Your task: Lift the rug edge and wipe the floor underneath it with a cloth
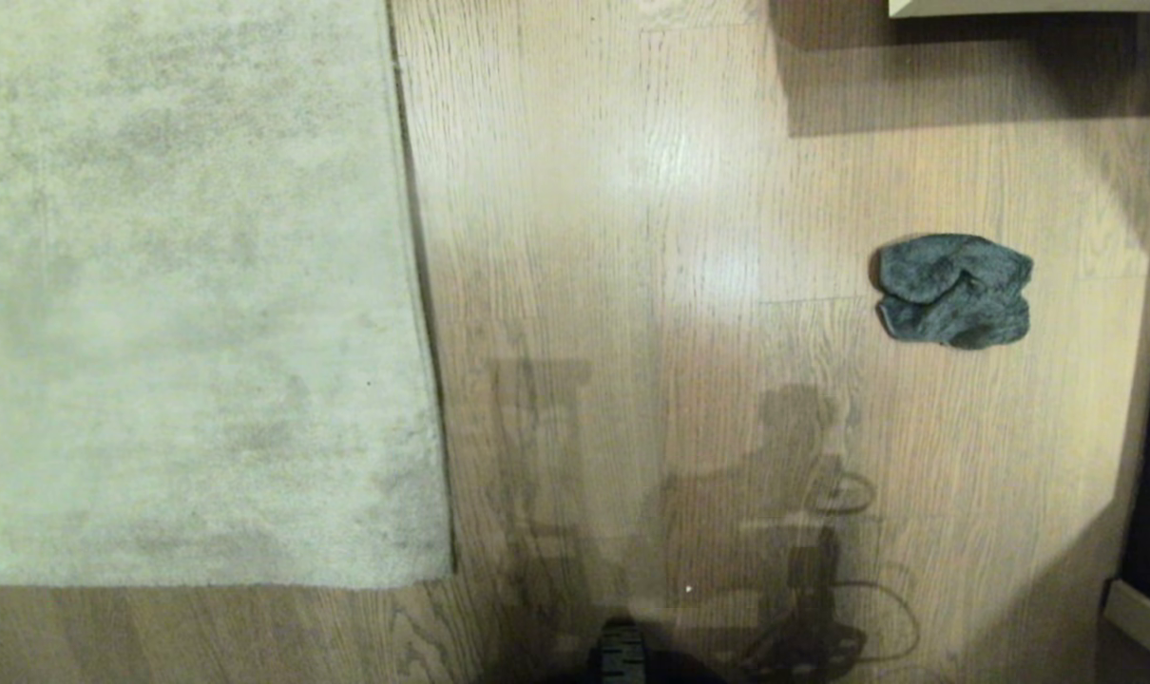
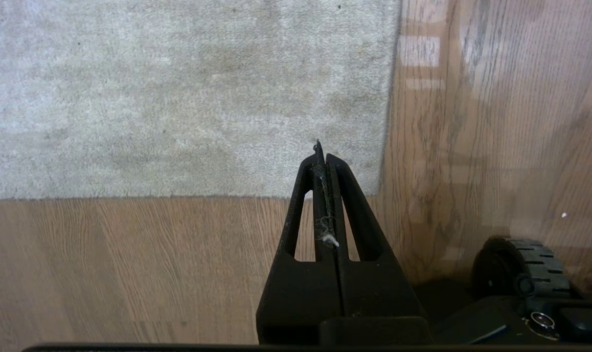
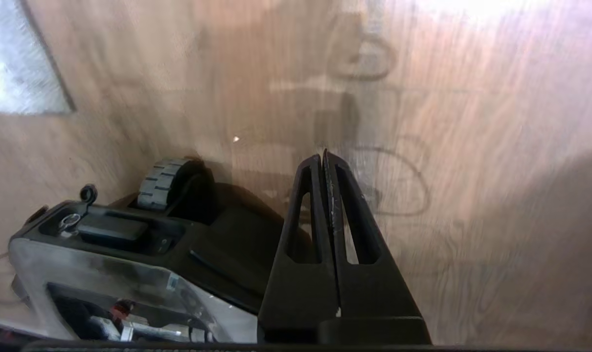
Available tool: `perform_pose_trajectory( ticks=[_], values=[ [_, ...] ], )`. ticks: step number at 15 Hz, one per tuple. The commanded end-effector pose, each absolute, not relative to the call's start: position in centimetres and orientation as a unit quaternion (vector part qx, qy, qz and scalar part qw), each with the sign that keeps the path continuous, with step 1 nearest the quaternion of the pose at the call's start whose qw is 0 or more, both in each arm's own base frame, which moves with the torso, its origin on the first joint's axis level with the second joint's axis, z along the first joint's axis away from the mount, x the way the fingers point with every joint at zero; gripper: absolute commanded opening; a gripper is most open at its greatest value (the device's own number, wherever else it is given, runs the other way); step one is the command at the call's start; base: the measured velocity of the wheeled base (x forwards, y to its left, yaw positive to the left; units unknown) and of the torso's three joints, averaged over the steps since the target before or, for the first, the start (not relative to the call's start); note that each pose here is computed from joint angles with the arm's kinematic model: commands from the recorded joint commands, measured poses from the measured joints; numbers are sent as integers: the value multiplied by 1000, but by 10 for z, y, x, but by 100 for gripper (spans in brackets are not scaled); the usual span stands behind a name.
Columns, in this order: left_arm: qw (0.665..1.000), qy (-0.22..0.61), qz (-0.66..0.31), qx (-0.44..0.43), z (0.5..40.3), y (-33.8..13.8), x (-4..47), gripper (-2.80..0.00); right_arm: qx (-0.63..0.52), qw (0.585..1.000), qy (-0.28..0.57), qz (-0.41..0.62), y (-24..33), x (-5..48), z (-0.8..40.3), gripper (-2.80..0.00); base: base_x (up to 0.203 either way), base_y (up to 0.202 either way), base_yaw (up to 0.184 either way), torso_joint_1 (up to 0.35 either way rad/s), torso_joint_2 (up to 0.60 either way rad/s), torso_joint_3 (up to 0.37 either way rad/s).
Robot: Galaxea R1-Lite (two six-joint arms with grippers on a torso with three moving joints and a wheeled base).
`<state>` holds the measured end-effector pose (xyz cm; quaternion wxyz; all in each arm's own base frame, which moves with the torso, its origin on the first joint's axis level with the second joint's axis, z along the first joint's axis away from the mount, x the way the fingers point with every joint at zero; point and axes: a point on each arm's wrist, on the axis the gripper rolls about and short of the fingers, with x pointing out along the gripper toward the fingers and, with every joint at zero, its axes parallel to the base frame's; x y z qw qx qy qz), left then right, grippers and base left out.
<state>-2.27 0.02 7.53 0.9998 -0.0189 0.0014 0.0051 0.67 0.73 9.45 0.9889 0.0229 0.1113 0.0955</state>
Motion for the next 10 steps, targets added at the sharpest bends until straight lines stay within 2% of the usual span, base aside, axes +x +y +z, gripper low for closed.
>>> perform_pose_trajectory(
  ticks=[1,10],
  values=[
    [1000,1,5,-19,75,0,-23,-280,12,993,79,84,8,1,96,-280,0,0,0,0,0,0],
    [1000,1,5,-19,75,0,-23,-280,-2,993,99,-62,1,1,90,-280,0,0,0,0,0,0]
  ],
)
